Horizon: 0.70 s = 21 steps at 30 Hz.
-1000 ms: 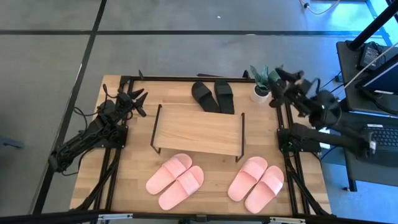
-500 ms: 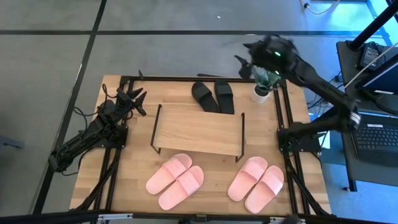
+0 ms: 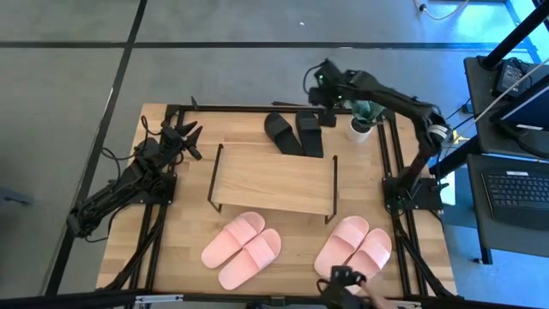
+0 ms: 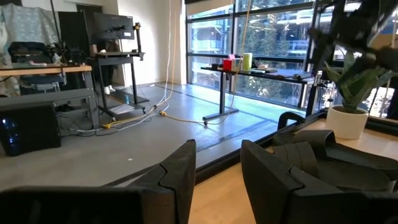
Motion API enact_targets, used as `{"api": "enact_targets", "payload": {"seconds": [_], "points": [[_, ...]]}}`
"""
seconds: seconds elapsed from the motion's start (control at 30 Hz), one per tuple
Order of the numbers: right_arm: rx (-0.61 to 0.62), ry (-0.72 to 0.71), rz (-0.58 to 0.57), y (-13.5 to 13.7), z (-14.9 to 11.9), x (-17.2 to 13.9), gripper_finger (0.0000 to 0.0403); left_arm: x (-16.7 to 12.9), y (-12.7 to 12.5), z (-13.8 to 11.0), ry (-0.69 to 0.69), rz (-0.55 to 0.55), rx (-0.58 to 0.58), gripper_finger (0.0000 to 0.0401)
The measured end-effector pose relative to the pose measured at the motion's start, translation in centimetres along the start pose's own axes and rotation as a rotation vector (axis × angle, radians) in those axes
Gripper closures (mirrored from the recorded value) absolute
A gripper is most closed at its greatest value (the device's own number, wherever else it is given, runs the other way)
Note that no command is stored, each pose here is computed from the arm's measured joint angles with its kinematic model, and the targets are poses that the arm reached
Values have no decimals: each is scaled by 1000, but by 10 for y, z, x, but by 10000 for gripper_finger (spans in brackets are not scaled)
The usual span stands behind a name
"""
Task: Pick and place slides into the shelf
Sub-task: Put the right black slides on the shelf
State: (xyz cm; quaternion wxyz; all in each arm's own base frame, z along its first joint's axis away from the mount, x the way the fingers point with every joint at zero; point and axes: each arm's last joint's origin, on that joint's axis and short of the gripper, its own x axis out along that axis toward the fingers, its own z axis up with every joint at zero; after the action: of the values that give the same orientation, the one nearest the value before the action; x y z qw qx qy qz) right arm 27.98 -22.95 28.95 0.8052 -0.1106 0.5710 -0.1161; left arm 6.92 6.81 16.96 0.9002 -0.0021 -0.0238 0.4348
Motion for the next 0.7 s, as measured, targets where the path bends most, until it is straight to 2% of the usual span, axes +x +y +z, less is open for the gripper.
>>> {"api": "enact_targets", "payload": {"seconds": [0.23,0.37,0.7], "points": [[-74,55,94,16,11,39,131,0,0,0,0,3,0,282],[-131,79,132,28,17,49,131,0,0,0,0,3,-1,282],[-160,104,146,38,25,75,131,0,0,0,1,3,-2,282]]}}
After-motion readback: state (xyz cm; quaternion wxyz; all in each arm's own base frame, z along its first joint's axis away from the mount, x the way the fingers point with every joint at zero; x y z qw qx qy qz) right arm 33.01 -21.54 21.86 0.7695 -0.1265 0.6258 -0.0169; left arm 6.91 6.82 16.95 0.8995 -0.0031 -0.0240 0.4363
